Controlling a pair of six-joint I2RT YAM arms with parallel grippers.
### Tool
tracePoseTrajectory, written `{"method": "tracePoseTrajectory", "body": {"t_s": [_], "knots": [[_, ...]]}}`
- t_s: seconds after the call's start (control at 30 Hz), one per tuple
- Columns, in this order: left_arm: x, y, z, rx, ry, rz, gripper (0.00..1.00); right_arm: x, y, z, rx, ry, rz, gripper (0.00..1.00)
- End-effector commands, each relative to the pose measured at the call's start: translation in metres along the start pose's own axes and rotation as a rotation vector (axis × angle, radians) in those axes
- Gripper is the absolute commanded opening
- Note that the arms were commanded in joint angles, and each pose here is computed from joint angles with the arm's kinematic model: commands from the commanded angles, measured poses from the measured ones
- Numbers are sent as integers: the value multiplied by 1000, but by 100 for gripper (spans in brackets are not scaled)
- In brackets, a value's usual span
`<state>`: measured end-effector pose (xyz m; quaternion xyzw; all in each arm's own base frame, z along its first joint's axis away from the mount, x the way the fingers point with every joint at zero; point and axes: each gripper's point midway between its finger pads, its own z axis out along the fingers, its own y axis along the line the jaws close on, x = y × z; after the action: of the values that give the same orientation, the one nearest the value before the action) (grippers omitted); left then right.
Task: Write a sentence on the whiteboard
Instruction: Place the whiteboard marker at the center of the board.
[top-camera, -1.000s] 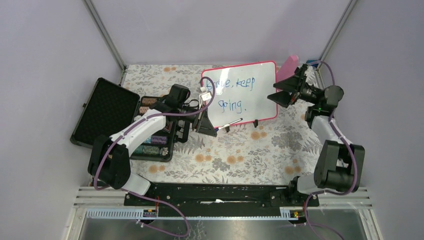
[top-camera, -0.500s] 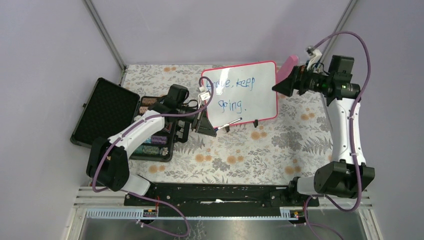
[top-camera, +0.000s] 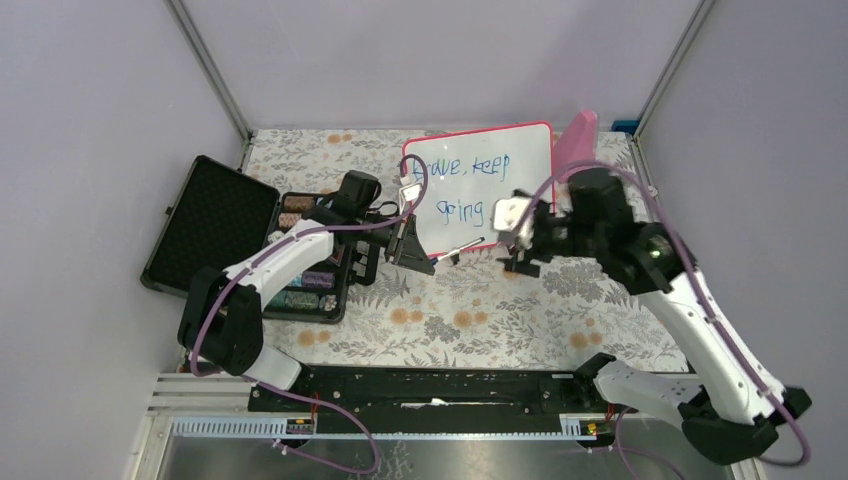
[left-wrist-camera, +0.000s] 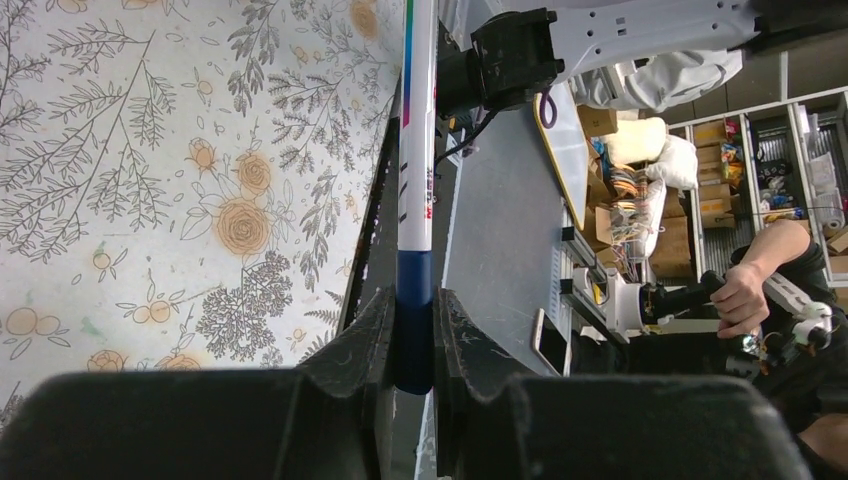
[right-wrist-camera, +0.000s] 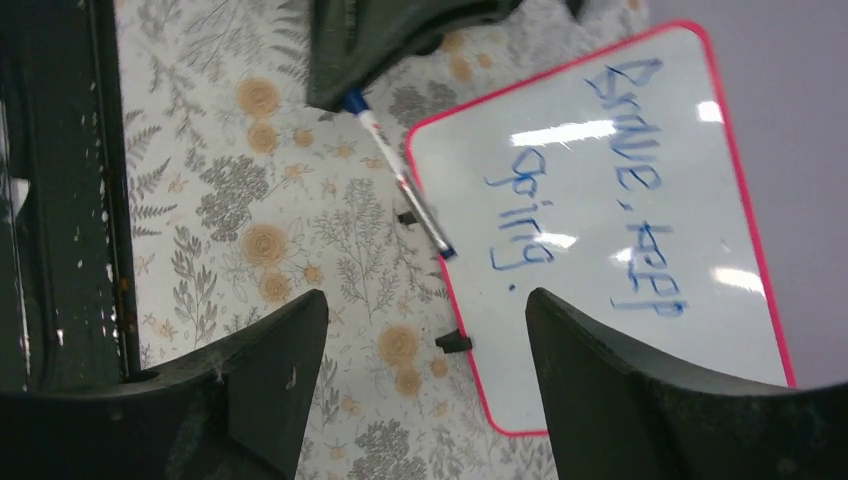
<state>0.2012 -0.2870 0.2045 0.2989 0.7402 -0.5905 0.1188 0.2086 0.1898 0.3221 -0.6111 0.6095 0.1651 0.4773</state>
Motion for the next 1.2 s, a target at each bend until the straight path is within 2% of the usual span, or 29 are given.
{"method": "tracePoseTrajectory", "body": {"t_s": [0.0,0.17,0.47,0.7,0.9,1.03,1.1,1.17], "knots": [[-2,-2,1,16,-7,5,4,26,26,40,-77,179,-255,77],[2,-8,6,29,11,12,4,29,35,74,-39,236,-446,75],[11,-14,16,49,47,18,5,21,29,104,30,229,-533,69],[13,-20,18,77,62,18,5,29,48,115,-44,248,-585,57],[14,-23,18,87,66,24,5,41,62,119,-114,276,-638,57],[15,-24,18,94,68,25,5,46,61,122,-105,296,-665,47],[15,-24,18,94,69,25,5,48,60,122,-98,302,-667,34],[15,-26,18,103,71,24,8,51,59,122,-89,312,-668,16]]}}
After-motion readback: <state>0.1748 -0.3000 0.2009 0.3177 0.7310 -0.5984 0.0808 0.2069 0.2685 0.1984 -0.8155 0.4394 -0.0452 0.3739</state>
